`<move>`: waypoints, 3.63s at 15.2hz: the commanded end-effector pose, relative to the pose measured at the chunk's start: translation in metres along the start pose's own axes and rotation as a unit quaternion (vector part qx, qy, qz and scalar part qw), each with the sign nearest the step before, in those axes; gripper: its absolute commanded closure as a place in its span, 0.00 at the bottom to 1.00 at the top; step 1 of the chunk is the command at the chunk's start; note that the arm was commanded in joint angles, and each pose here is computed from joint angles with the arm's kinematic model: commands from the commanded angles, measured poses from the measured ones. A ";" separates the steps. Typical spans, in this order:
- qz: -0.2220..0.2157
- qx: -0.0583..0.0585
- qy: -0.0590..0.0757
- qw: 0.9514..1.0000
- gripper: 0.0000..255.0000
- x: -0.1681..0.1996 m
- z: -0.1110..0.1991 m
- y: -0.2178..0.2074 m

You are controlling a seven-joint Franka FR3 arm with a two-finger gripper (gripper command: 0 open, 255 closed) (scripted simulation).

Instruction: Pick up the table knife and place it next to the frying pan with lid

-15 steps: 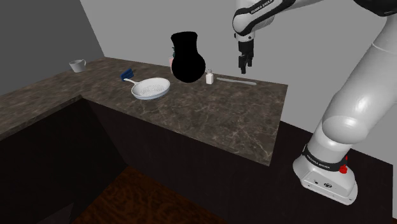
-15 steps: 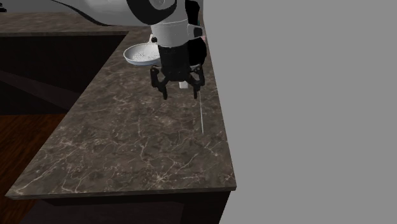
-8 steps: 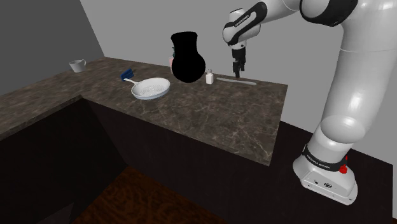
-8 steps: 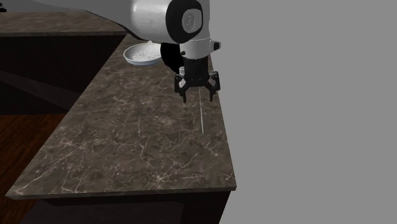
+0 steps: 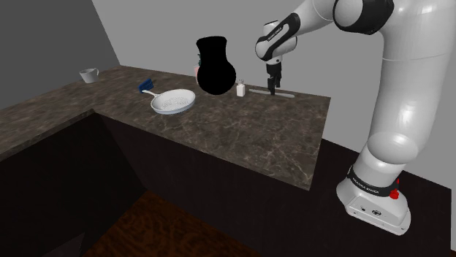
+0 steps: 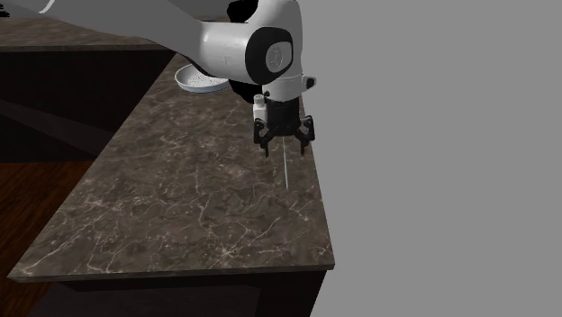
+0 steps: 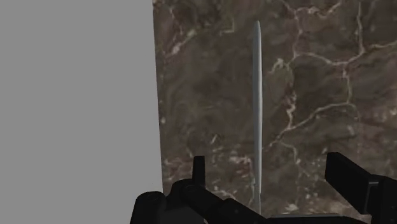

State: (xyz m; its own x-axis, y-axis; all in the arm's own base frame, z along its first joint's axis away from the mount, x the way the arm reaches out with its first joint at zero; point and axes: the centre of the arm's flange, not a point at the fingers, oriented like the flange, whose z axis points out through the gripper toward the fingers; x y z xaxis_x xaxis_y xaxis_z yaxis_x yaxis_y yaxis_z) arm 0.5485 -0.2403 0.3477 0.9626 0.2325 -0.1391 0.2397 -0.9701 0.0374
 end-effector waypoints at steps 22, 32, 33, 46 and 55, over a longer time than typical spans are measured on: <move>0.000 0.000 0.000 1.000 1.00 -0.003 -0.014 0.001; 0.000 0.000 0.000 1.000 1.00 -0.010 -0.066 0.003; 0.000 0.000 0.000 1.000 1.00 -0.011 -0.071 0.004; 0.000 0.000 0.000 1.000 1.00 0.026 -0.123 -0.024; 0.000 0.000 0.000 1.000 1.00 0.123 -0.139 -0.091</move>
State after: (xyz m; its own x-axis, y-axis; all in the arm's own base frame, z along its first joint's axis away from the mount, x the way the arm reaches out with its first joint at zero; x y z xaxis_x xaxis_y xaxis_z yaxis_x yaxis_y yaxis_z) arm 0.6544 -0.1249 0.4647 0.9627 0.2327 -0.1382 0.2400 -0.9700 0.0382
